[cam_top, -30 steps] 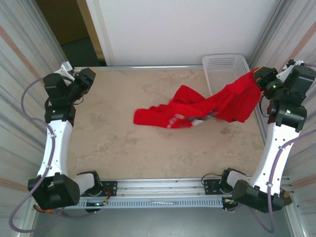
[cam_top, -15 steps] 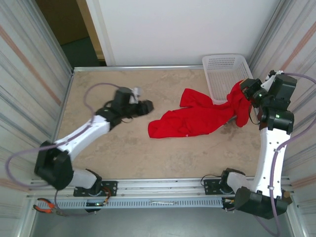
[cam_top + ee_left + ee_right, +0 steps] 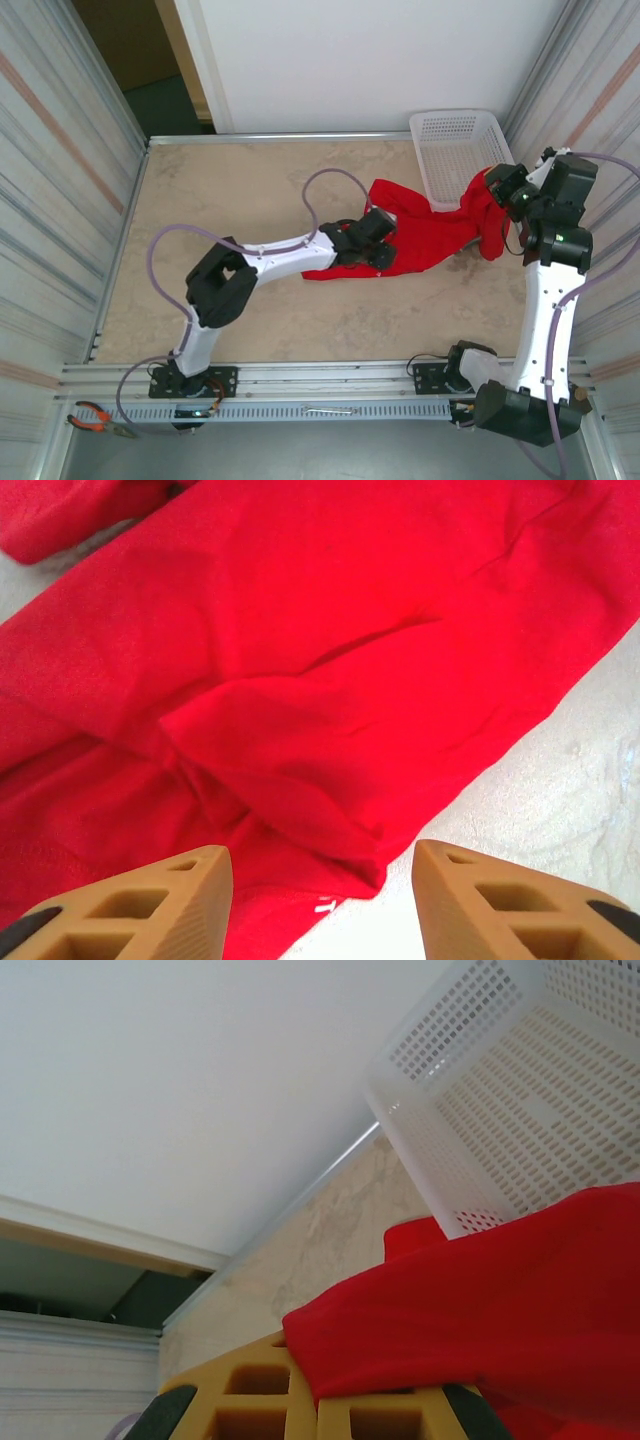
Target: Fold the inside-out t-shirt
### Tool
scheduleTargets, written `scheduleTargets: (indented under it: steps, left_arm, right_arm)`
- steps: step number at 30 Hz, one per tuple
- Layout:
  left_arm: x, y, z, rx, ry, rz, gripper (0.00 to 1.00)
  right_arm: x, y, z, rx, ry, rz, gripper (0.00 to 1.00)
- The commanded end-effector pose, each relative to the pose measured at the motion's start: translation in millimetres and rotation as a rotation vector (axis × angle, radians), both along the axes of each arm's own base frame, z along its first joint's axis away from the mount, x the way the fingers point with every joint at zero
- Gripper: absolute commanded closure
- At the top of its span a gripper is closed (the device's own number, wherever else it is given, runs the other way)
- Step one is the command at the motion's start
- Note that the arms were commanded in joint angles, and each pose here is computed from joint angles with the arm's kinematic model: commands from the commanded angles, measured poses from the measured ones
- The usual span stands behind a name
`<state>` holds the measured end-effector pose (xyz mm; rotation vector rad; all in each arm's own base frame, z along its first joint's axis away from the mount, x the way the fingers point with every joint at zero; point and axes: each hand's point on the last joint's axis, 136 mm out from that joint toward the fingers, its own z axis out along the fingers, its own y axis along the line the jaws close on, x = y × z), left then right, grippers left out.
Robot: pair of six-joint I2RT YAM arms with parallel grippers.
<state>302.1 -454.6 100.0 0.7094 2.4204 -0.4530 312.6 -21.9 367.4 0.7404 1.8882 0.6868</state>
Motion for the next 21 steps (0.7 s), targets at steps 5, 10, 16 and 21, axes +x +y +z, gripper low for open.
scheduleTargets:
  steps: [5,10,16,21]
  left_arm:
    - [6.6,0.0,-18.9,0.179,0.002,-0.043,0.45]
    - [3.9,-0.3,-33.8,0.223,0.047,-0.05,0.43]
    - [2.0,2.9,-52.7,0.246,0.081,-0.047,0.51]
    - [7.5,13.9,-61.6,0.201,0.14,-0.032,1.0]
  right_arm:
    - [-5.4,4.5,18.1,-0.03,-0.068,0.017,1.0]
    - [-4.4,4.9,31.4,-0.026,-0.095,0.017,1.0]
    - [-8.6,4.8,42.8,-0.033,-0.111,0.009,1.0]
    - [-11.8,7.2,55.5,-0.033,-0.133,0.017,1.0]
